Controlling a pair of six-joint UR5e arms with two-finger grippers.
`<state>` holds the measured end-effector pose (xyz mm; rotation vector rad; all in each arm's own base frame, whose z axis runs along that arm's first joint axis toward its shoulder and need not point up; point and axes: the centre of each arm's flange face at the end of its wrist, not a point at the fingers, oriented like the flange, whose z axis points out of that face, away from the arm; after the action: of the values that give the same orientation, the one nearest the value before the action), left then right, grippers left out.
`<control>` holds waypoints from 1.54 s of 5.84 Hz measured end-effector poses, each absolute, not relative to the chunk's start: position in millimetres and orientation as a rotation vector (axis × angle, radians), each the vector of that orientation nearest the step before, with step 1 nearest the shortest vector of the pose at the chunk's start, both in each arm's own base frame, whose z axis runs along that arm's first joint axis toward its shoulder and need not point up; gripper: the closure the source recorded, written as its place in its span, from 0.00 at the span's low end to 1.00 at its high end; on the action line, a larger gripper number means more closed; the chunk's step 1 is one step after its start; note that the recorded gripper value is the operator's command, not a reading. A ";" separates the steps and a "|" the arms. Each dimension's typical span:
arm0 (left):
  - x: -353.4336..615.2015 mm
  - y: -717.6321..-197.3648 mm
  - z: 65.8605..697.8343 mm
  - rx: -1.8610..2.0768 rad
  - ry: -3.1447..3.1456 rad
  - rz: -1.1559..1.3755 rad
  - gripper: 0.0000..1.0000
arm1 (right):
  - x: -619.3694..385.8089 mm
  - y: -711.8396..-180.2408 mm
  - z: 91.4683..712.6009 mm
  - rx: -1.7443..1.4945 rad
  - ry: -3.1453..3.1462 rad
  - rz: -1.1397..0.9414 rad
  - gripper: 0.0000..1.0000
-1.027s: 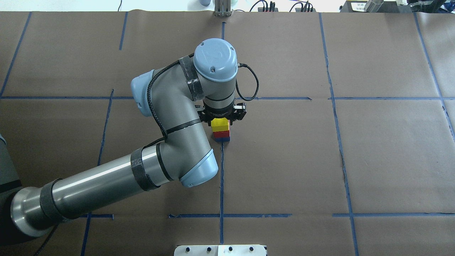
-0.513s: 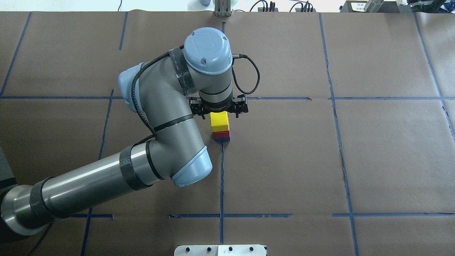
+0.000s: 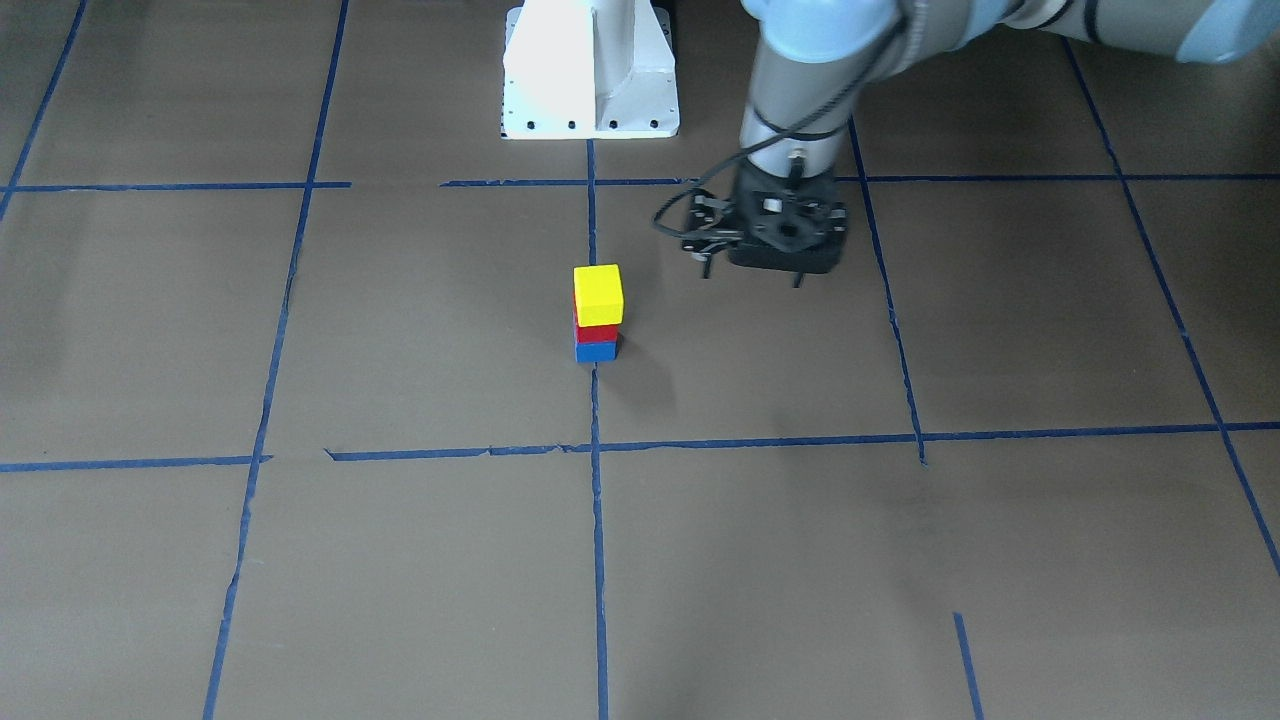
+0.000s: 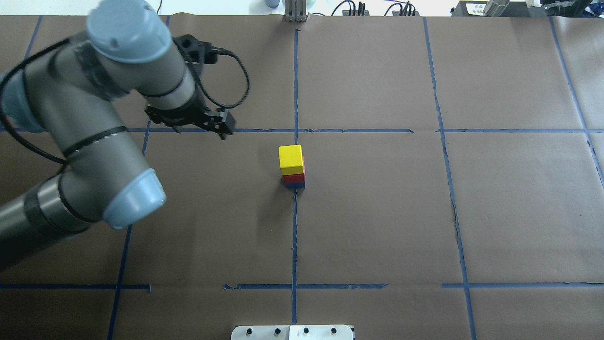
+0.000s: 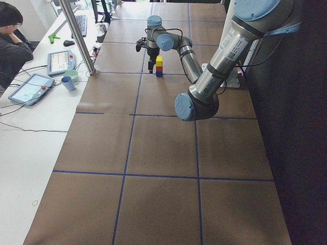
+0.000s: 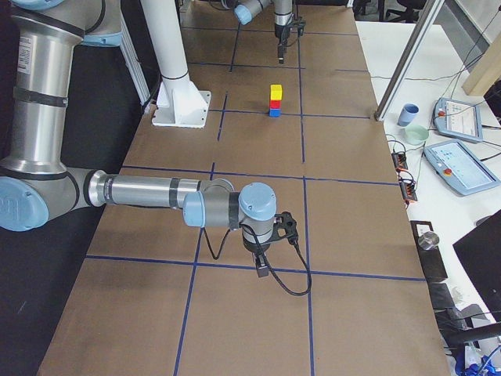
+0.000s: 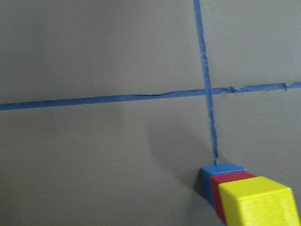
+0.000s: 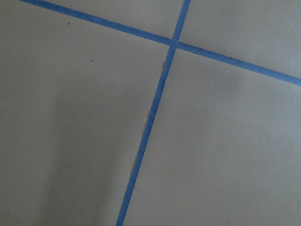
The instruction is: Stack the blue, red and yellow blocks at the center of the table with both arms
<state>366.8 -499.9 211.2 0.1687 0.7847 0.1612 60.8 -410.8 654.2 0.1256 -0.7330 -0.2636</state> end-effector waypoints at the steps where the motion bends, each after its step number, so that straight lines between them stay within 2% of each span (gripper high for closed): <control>1: 292.1 -527.7 277.8 0.184 0.740 0.254 0.00 | 60.7 -410.8 654.2 0.125 -0.734 -0.262 0.00; 3: 123.3 -561.8 420.9 0.146 0.735 0.354 0.00 | 60.5 -411.0 653.9 0.110 -0.738 -0.222 0.00; 5: 4.1 -528.1 563.7 0.034 0.783 0.274 0.00 | 60.3 -415.5 648.2 0.108 -0.741 -0.190 0.00; 7: -29.5 -473.3 637.8 -0.063 0.794 0.191 0.00 | 59.7 -417.1 646.2 0.108 -0.743 -0.182 0.00; 9: -37.8 -443.5 664.5 -0.057 0.795 0.179 0.00 | 59.5 -417.2 647.0 0.106 -0.744 -0.181 0.00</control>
<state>-37.8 -443.5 664.5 -0.0571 0.7955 0.1786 59.5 -417.2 647.0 0.1064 -0.7439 -0.1808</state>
